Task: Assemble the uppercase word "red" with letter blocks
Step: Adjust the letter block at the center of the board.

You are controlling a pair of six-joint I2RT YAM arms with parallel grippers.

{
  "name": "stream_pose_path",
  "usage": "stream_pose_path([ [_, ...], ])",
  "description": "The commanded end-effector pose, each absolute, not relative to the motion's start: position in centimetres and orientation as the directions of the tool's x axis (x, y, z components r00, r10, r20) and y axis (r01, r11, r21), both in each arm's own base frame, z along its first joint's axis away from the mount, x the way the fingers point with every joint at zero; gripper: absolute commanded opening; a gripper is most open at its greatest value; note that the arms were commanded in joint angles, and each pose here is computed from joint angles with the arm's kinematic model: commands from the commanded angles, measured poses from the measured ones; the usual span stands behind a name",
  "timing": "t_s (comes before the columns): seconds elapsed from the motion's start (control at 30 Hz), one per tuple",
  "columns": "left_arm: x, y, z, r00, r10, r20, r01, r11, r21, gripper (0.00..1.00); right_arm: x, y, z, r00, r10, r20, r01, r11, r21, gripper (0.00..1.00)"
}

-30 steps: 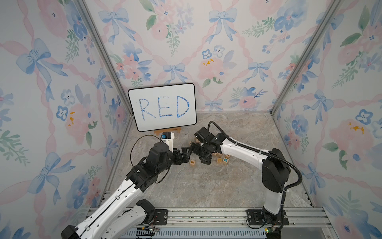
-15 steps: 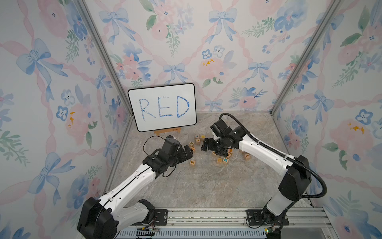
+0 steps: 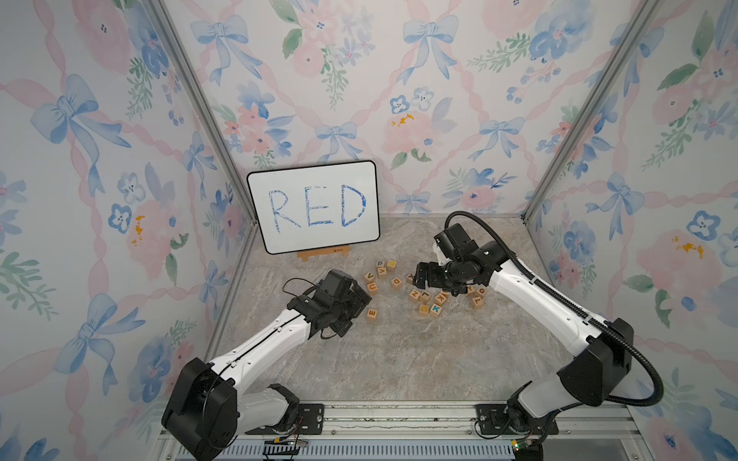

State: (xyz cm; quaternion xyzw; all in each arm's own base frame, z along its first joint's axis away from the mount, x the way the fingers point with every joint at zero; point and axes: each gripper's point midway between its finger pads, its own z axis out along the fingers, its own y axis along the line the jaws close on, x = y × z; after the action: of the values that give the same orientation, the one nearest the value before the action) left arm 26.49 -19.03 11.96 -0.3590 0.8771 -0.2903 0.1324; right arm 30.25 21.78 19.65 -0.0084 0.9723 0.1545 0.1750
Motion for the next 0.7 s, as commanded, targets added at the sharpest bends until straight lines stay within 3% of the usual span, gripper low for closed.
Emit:
stream_pose_path([
  [0.0,27.7,-18.8,12.5,-0.688,-0.724,-0.049,-0.580,0.589,-0.563,0.98,29.6,20.4,19.4,-0.939,0.029,-0.343,-0.069,0.961,0.269,0.97],
  [0.3,30.4,-19.8,10.4,-0.879,-0.413,-0.237,-0.310,0.874,-0.374,0.98,28.5,20.5,20.8,-0.924,-0.024,-0.381,-0.156,0.935,0.320,0.97],
  [0.67,31.5,-21.1,8.0,-0.945,0.006,-0.327,0.047,0.992,-0.118,0.95,24.9,18.7,22.8,-0.893,-0.089,-0.441,-0.255,0.908,0.332,0.97],
])
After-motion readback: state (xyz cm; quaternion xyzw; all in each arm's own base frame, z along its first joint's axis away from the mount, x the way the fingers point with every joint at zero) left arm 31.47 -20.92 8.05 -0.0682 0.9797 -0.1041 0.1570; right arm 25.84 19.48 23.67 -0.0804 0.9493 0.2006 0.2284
